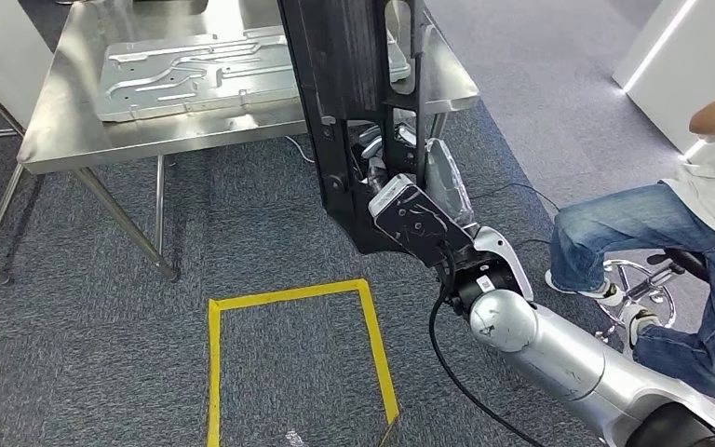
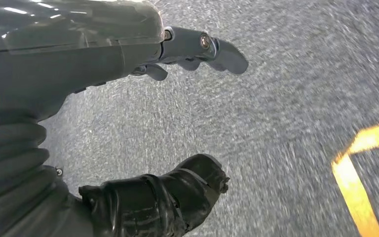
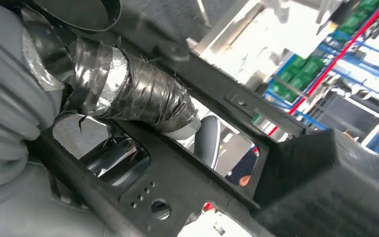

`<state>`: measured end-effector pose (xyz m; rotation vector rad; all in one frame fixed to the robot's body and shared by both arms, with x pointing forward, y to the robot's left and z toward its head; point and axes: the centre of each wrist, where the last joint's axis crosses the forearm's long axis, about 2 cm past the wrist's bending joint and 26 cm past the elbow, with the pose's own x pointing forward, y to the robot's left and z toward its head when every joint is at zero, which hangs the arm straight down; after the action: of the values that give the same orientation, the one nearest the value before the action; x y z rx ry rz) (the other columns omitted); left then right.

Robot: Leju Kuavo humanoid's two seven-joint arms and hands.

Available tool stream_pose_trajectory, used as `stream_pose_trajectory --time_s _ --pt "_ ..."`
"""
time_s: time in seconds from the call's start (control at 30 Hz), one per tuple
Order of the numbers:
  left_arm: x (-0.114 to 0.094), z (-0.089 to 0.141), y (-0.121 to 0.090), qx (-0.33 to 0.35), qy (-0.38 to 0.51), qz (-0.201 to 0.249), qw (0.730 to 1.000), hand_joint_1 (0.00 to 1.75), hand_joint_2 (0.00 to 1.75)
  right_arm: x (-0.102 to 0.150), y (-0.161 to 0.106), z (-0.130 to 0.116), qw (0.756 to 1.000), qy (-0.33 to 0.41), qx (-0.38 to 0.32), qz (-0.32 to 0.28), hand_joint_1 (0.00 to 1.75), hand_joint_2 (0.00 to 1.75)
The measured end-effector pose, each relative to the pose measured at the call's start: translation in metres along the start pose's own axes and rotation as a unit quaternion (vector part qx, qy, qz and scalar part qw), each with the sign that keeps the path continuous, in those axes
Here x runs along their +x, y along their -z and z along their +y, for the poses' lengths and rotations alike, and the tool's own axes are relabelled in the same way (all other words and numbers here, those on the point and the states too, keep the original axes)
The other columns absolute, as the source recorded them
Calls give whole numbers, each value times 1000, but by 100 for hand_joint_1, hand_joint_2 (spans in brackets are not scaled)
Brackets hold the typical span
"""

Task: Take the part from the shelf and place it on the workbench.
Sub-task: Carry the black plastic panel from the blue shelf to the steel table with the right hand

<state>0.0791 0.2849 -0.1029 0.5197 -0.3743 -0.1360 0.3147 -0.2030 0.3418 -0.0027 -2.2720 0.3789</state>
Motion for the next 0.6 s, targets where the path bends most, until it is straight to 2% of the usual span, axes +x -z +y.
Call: stream_pose_trajectory --time_s 0.4,0.6 --pt "-3 -4 -1 -80 -45 -10 996 0 175 -2 -1 -2 1000 0 18 21 175 175" --pt "-6 -1 1 -166 -95 -18 981 0 175 -7 3 -8 999 -1 33 40 175 175"
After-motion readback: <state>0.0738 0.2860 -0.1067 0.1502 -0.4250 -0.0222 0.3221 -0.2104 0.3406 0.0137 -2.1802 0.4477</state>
